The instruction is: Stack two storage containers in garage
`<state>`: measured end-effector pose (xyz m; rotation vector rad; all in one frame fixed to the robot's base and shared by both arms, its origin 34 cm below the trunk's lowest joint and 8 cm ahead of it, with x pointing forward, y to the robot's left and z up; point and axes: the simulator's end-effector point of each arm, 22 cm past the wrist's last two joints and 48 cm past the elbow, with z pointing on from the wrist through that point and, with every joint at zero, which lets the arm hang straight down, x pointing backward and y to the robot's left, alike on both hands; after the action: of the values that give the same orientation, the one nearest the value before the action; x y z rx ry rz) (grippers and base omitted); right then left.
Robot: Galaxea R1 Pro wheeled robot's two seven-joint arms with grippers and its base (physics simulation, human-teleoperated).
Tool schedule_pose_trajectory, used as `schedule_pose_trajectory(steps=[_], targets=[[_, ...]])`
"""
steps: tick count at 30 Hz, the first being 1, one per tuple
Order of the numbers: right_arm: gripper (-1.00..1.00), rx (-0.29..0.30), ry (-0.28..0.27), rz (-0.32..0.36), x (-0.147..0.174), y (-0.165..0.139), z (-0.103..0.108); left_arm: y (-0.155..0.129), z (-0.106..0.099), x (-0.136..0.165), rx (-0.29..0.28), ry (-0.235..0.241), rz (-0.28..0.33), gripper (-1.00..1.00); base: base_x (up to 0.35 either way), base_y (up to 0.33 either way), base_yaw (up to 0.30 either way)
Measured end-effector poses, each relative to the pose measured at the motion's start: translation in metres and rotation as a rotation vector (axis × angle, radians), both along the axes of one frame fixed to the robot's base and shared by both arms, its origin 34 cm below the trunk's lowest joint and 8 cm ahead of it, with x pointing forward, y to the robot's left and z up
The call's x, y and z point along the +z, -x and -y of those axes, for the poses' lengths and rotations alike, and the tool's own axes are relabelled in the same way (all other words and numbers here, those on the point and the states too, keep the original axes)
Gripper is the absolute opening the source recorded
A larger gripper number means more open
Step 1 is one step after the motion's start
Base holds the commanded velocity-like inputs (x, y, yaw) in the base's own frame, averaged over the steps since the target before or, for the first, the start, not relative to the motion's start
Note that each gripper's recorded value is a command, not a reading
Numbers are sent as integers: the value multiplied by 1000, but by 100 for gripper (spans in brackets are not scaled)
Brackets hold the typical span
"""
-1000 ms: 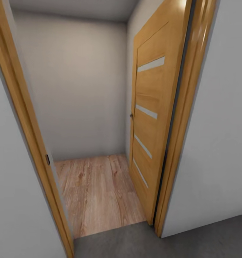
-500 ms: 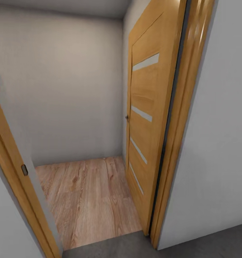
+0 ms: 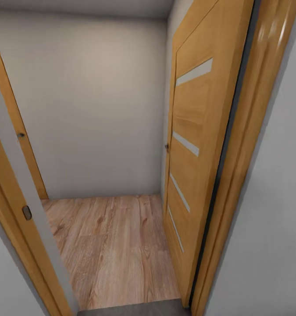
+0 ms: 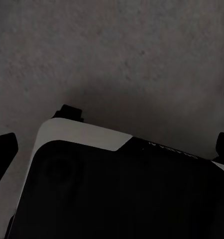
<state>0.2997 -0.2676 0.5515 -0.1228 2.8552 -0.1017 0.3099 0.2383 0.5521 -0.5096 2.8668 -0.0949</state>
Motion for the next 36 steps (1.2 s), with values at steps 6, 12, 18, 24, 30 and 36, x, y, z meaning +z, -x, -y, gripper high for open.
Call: schedule_pose_trajectory(steps=[6, 12, 18, 24, 30, 36], targets=[[100, 0, 0, 0, 0, 0, 0, 0, 0, 0, 0, 0, 0, 100, 155, -96, 261], [100, 0, 0, 1, 0, 0, 0, 0, -1, 0, 0, -1, 0, 100, 36, -17, 261], [100, 0, 0, 1, 0, 0, 0, 0, -1, 0, 0, -1, 0, 100, 4, -2, 258], [100, 1, 3, 3, 0, -1, 0, 0, -1, 0, 0, -1, 0, 100, 0, 0, 75], [100, 3, 4, 3, 0, -1, 0, 0, -1, 0, 0, -1, 0, 100, 0, 0, 3], [100, 2, 10, 3, 0, -1, 3, 0, 0, 0, 1, 0, -1, 100, 0, 19, 0]])
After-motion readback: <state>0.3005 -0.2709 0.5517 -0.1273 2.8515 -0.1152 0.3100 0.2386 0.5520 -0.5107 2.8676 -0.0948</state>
